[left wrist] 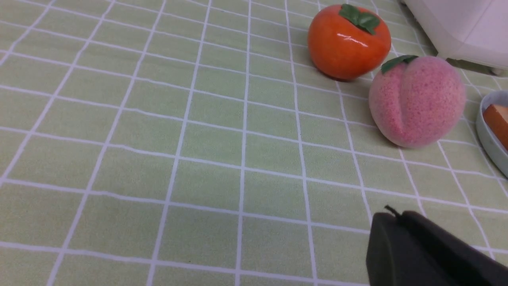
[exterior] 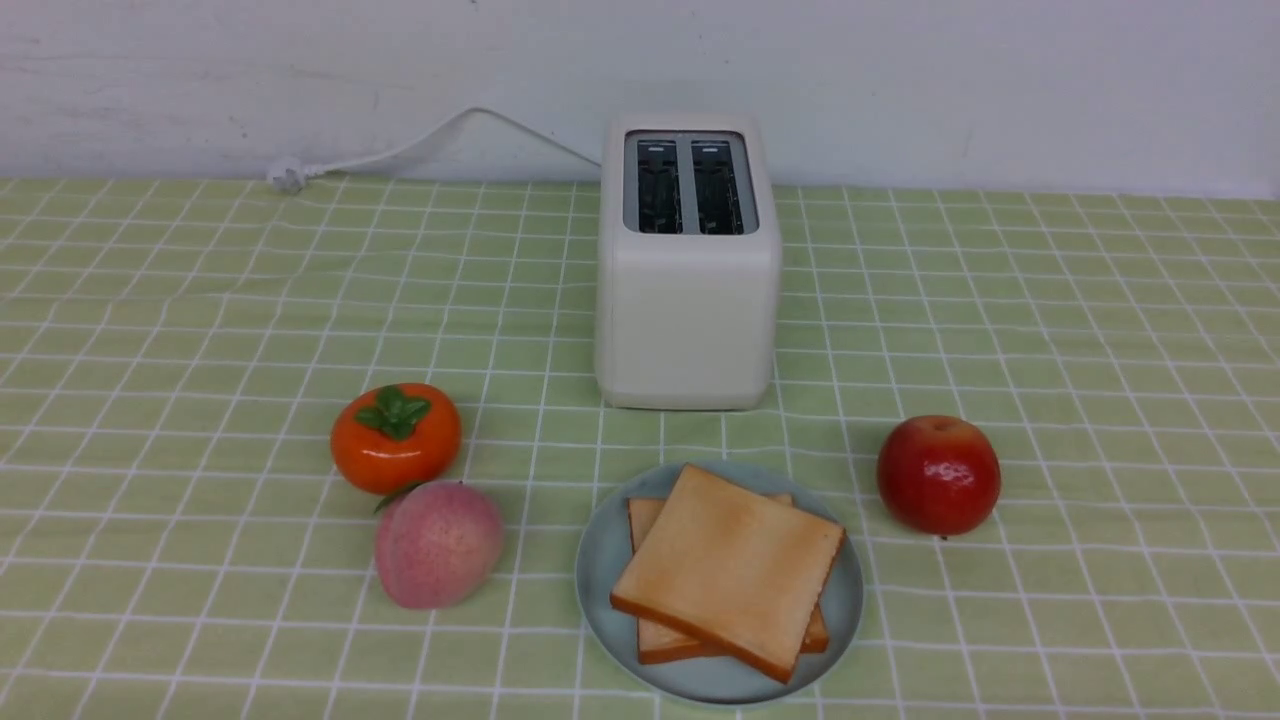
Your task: Take toasted bread from bread machine on green coffee tablecloth place on plate.
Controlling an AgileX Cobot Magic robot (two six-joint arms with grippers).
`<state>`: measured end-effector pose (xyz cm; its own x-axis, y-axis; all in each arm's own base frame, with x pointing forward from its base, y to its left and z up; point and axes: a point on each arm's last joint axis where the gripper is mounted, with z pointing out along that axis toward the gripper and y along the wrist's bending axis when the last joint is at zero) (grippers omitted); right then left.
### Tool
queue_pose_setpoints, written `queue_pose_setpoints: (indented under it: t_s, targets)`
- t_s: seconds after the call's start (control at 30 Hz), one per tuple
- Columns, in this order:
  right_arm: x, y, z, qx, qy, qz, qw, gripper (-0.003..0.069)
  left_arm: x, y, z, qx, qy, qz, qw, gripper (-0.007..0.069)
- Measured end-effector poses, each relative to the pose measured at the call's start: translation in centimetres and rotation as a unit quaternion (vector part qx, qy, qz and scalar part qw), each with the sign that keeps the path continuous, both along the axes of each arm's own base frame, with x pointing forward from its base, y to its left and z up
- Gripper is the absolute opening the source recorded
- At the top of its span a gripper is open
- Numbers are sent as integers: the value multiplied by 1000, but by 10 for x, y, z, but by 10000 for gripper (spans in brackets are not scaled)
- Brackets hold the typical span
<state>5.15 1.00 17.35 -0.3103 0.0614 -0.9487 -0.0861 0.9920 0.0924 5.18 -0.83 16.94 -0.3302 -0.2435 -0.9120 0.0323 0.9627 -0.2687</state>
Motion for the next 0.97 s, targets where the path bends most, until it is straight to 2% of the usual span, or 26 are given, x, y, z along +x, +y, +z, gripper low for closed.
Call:
queue_pose_setpoints:
  t_s: [0.97]
  targets:
    - [0,0,0,0,0,0,1000,74,0,0,0,0,0,0,1000,-2]
